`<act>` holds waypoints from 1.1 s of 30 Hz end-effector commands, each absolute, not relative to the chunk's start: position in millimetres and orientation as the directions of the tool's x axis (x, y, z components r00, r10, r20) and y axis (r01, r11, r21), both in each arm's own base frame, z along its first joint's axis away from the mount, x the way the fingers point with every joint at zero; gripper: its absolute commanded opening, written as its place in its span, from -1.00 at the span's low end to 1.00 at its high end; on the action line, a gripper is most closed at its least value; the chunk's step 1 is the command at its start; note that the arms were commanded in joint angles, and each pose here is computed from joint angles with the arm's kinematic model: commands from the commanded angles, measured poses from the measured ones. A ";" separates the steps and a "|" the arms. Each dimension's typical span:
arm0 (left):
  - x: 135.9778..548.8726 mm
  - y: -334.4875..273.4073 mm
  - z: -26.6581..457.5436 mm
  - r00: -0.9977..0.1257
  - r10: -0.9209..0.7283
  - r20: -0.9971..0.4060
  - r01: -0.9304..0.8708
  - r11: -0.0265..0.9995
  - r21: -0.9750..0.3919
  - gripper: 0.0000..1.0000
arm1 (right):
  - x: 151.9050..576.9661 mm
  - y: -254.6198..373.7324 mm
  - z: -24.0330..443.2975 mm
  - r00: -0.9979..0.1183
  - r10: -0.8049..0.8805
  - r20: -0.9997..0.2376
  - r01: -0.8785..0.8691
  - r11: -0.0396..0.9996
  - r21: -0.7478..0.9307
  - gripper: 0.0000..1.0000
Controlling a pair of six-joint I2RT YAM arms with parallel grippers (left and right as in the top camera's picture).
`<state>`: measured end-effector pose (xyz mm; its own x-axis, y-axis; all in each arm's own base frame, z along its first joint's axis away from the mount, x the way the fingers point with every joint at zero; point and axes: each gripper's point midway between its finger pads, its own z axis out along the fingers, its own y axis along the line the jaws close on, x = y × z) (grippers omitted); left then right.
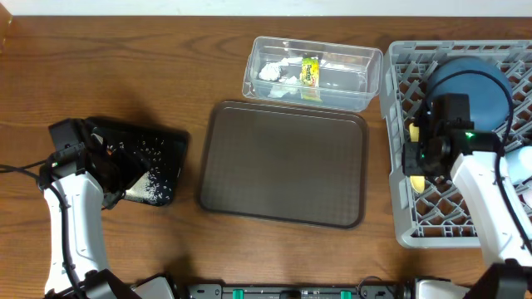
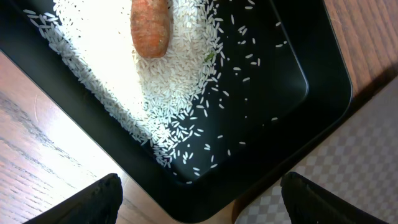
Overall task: Sort waste into correct bins and load items into the dishwasher rack
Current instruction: 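Lower the spoon into the dish rack with the right gripper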
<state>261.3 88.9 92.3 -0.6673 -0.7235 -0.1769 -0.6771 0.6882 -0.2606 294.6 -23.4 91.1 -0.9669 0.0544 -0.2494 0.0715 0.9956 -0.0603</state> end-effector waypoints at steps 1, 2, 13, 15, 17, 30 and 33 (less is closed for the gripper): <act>263.8 89.0 96.9 -0.663 -0.726 -0.185 -0.676 0.686 -0.270 0.68 | 296.7 -34.9 86.0 -0.966 0.069 -0.247 0.100 0.988 -0.114 -0.97; 263.8 89.0 96.9 -0.663 -0.726 -0.185 -0.676 0.686 -0.270 0.68 | 297.6 -34.9 85.4 -0.966 0.069 -0.248 0.099 0.988 -0.114 -0.98; 269.4 91.5 98.8 -0.668 -0.713 -0.213 -0.659 0.700 -0.276 0.68 | 298.0 -34.7 85.2 -0.967 0.054 -0.248 0.085 0.990 -0.116 0.38; 270.2 91.2 99.3 -0.675 -0.704 -0.219 -0.650 0.708 -0.276 0.69 | 298.2 -31.0 84.8 -0.967 0.055 -0.247 0.080 0.992 -0.095 0.57; 274.1 86.9 101.7 -0.705 -0.668 -0.238 -0.609 0.742 -0.281 0.69 | 299.6 -21.2 84.3 -0.967 0.054 -0.250 0.066 0.997 -0.040 0.87; 306.6 38.2 134.9 -0.820 -0.353 -0.451 -0.309 0.936 -0.170 0.69 | 316.3 -0.8 90.0 -0.949 0.022 -0.315 -0.001 0.998 0.070 0.97; 305.8 39.3 134.4 -0.822 -0.342 -0.455 -0.311 0.939 -0.143 0.69 | 304.8 -15.1 86.1 -0.963 0.032 -0.269 0.033 0.999 0.000 0.98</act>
